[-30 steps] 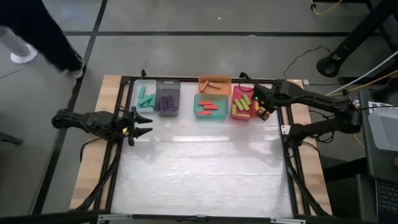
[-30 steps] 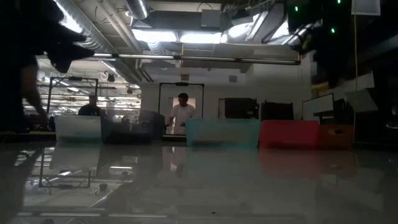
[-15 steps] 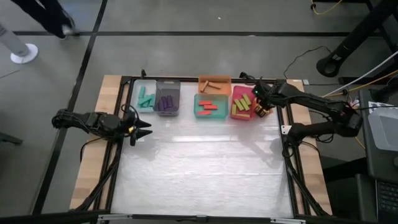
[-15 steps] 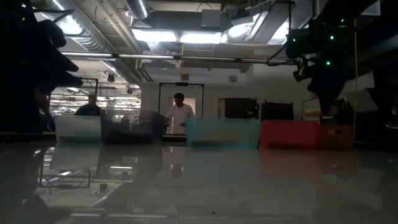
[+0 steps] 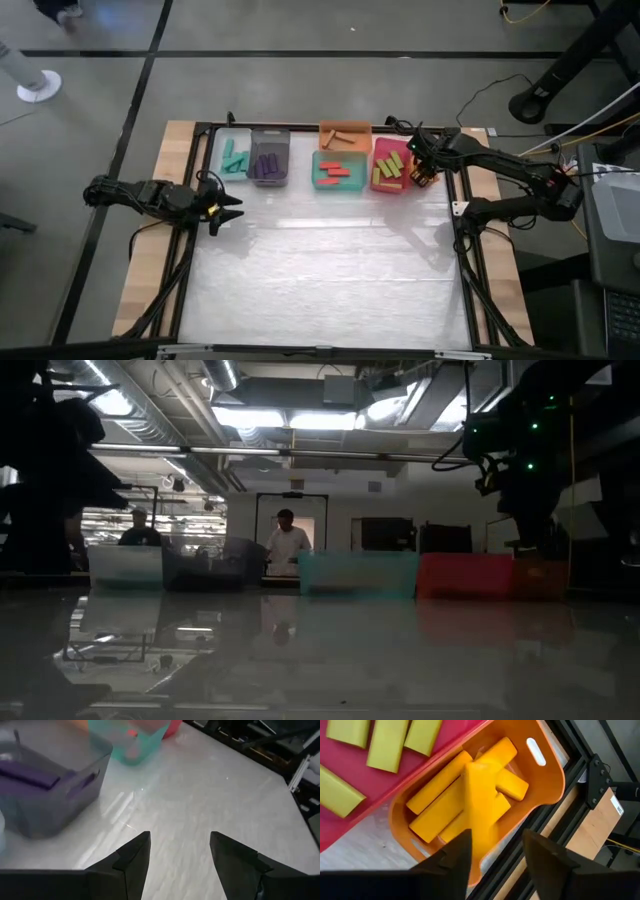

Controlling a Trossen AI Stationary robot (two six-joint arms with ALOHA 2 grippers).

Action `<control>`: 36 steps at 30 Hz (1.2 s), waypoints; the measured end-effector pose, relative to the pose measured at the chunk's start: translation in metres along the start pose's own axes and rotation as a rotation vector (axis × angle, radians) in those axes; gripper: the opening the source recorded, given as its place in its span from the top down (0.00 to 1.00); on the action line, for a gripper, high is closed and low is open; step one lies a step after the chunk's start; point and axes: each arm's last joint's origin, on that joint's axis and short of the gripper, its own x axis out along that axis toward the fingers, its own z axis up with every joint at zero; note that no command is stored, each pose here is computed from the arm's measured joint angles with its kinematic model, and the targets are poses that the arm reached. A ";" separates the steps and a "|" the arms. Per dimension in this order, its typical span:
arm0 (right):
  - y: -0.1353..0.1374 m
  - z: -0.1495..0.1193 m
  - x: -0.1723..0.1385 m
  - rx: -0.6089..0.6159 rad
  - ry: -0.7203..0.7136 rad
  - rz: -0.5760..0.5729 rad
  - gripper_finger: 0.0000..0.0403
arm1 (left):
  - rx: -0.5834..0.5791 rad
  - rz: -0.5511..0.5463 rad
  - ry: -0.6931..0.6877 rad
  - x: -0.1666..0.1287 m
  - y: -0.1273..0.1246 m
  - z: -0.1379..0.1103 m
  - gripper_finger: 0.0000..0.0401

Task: Sort blocks
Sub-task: Put the yellow block into the right orange bin, then return to Home Position

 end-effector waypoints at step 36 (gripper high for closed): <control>-0.026 -0.055 -0.103 0.083 -0.765 0.766 0.45 | 0.376 -0.286 -0.483 0.018 -0.018 0.009 0.52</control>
